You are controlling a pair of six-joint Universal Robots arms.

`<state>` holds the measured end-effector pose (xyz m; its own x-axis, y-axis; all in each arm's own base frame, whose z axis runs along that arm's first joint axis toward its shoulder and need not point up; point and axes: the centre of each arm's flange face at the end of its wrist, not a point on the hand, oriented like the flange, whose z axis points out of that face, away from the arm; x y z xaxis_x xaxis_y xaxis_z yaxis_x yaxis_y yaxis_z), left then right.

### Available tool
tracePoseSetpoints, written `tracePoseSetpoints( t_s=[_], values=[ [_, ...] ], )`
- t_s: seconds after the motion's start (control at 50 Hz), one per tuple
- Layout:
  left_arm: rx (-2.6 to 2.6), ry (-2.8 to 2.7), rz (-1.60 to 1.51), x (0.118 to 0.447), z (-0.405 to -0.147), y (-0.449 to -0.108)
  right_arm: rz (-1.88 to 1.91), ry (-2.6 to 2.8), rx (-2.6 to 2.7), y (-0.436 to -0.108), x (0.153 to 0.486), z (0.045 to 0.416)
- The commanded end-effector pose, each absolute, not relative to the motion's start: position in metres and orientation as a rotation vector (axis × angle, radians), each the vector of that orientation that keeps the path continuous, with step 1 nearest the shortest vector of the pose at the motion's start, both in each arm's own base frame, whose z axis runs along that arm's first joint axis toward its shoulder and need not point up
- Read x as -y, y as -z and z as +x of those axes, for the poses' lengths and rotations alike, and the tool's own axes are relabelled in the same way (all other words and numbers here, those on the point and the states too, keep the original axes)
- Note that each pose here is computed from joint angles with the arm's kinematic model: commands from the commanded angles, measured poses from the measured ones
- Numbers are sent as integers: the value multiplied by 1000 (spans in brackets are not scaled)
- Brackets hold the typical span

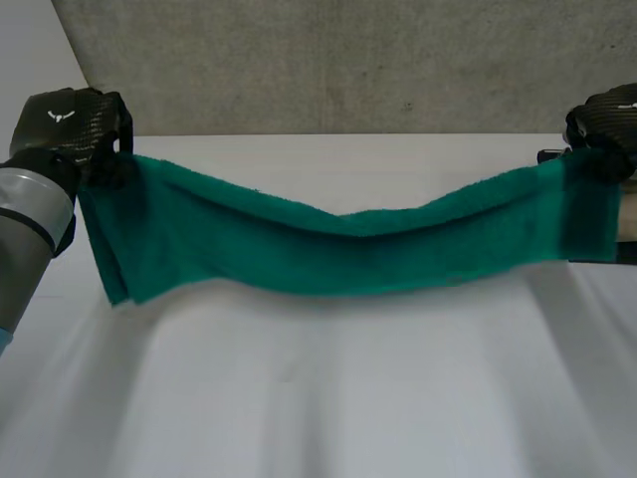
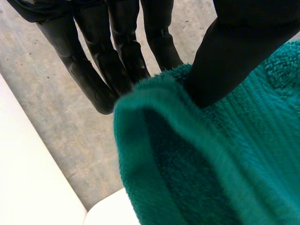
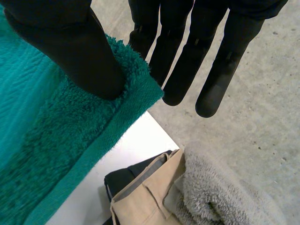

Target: Fold the laundry.

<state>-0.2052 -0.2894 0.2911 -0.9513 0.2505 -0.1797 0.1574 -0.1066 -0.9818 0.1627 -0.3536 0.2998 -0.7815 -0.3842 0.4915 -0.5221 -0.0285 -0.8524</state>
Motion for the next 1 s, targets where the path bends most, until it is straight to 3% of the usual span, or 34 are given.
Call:
tracePoseSetpoints(
  t_s=[0.02, 0.14, 0.24, 0.34, 0.46, 0.64, 0.76, 1.0],
  values=[
    [2240, -2083, -529, 327, -214, -245, 1043, -1897, 2194, -260, 376, 183],
    [2422, -1954, -587, 366, -225, -185, 923, -1855, 2230, -207, 414, 194],
    [2467, -1925, -580, 380, -228, -164, 851, -1836, 2192, -175, 430, 203],
    [2460, -1948, -548, 378, -226, -173, 778, -1840, 2150, -175, 431, 205],
    [2470, -1930, -561, 342, -216, -190, 840, -1792, 2202, -199, 401, 197],
    [2494, -1748, -916, 294, -212, -154, 1305, -1538, 2294, -176, 359, 182],
    [2501, -1785, -1042, 307, -204, -134, 1328, -1507, 2250, -150, 371, 171],
    [2476, -1809, -996, 316, -207, -133, 1277, -1623, 2159, -132, 399, 172]
  ],
)
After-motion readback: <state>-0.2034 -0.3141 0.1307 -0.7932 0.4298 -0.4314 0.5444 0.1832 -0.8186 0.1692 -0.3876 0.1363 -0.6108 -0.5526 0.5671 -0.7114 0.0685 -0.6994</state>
